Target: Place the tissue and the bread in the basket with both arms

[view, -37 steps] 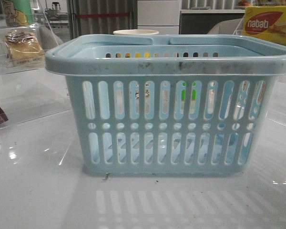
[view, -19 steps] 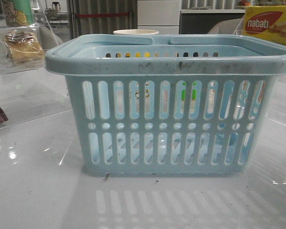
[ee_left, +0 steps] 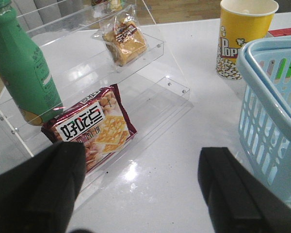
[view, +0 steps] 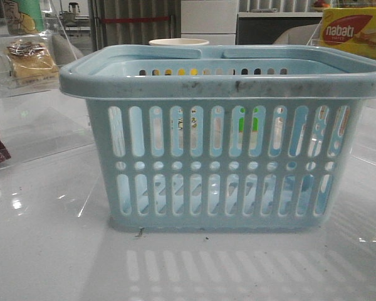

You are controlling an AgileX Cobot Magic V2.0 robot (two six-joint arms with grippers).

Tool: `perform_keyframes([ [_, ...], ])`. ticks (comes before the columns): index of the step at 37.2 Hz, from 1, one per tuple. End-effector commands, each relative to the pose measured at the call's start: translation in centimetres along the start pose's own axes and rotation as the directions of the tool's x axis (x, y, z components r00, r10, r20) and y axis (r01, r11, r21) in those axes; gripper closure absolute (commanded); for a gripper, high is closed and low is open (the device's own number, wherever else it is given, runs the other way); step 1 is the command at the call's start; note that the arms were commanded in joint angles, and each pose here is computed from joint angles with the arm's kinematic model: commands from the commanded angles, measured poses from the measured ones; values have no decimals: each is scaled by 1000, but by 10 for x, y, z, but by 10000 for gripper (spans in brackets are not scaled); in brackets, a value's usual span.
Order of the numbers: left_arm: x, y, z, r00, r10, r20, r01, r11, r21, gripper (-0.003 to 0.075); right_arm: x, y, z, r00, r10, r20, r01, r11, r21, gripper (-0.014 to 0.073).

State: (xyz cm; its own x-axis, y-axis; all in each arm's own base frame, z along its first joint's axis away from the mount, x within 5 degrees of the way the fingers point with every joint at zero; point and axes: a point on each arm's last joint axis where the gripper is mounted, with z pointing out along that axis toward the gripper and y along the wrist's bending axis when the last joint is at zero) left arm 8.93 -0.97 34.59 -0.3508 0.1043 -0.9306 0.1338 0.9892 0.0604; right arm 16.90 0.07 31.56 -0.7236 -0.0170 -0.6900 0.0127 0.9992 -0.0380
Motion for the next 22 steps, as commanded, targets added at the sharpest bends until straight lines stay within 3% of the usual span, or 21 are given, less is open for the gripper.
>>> perform_keyframes([
  [1, -14, 1, -2, 996, -8, 86, 9, 1000, -11, 160, -29, -13, -3, 993, 32, 113, -39, 998, 56, -18],
  [12, -15, 2, -2, 995, -8, 100, 9, 1000, -13, 160, -82, -51, 32, 988, 130, 80, -141, 978, 156, -18],
  [22, -15, 2, -2, 995, -8, 100, 9, 1000, -13, 160, -125, -66, 85, 989, 143, 31, -146, 975, 165, -18],
])
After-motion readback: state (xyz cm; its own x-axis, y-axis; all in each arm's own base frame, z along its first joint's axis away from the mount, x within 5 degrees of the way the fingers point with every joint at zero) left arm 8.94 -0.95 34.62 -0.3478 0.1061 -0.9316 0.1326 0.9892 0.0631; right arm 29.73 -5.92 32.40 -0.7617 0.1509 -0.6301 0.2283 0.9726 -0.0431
